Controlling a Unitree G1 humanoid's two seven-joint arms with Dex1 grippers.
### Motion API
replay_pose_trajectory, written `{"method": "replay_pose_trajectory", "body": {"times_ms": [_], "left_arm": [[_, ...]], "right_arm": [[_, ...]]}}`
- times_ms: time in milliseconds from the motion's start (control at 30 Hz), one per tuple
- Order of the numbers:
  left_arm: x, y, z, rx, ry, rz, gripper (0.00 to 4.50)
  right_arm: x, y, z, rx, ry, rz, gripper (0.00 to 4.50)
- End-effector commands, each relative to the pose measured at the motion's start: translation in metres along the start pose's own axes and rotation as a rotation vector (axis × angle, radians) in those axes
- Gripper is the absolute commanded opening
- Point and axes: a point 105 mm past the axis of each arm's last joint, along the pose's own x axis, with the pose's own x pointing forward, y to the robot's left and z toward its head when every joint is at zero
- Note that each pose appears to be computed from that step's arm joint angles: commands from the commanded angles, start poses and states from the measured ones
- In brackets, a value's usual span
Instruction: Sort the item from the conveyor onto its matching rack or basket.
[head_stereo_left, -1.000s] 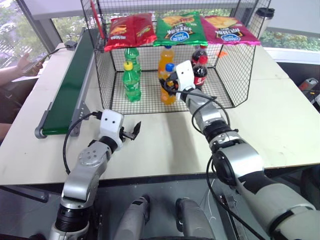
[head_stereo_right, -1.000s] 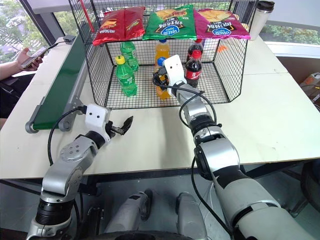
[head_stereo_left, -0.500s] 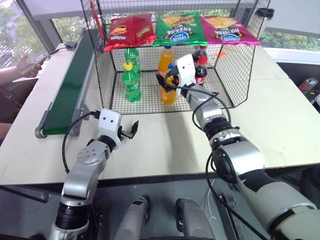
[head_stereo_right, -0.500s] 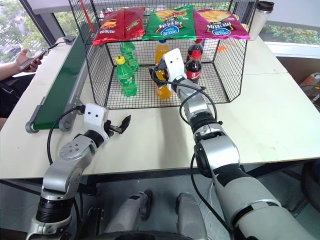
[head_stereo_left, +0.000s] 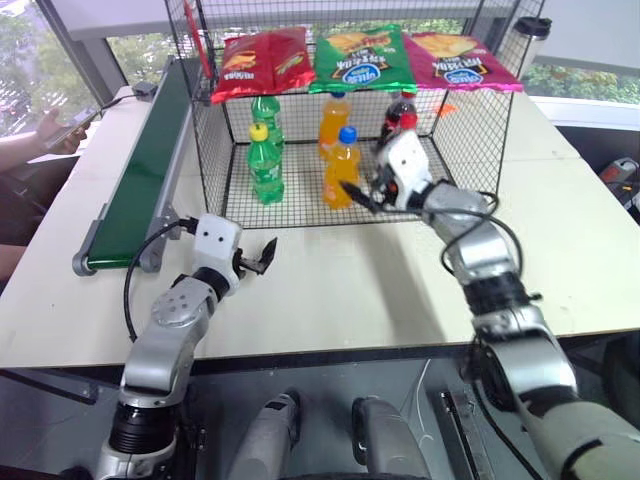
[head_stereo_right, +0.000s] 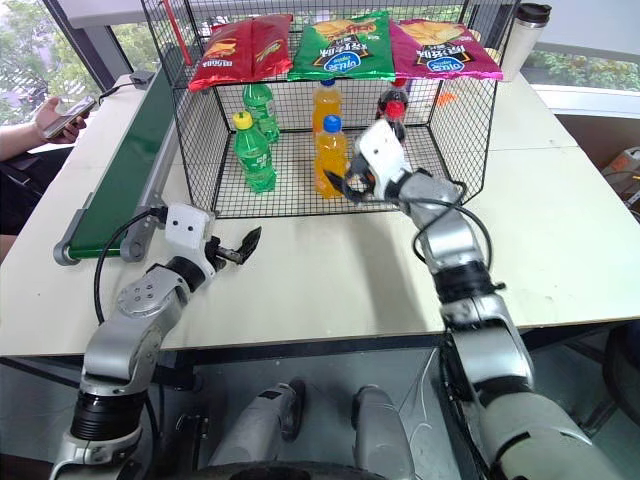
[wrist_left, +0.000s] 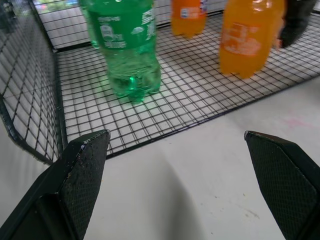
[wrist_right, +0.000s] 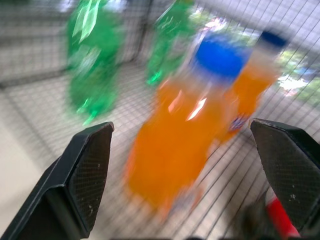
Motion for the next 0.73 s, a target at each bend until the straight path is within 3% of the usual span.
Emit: {"method": "replay_pose_trajectory", "body": {"times_ms": [33, 200, 733], "left_arm": [[-0.006, -0.005, 0.010, 0.005, -0.049, -0.097, 4.50], [-0.010, -0.010, -0.002, 0.008, 0.003, -0.195, 4.50], [0.000, -0.018, -0.008, -0.007, 0.010, -0.254, 4.50]], "right_arm": [[-0.015, 0.038, 0.021, 0.085, -0.060, 0.171, 4.47], [-0.030, 0.069, 0.000, 0.199, 0.014, 0.197, 4.47], [-0.046, 0.079, -0.034, 0.320, 0.120, 0.156, 4.47]]}}
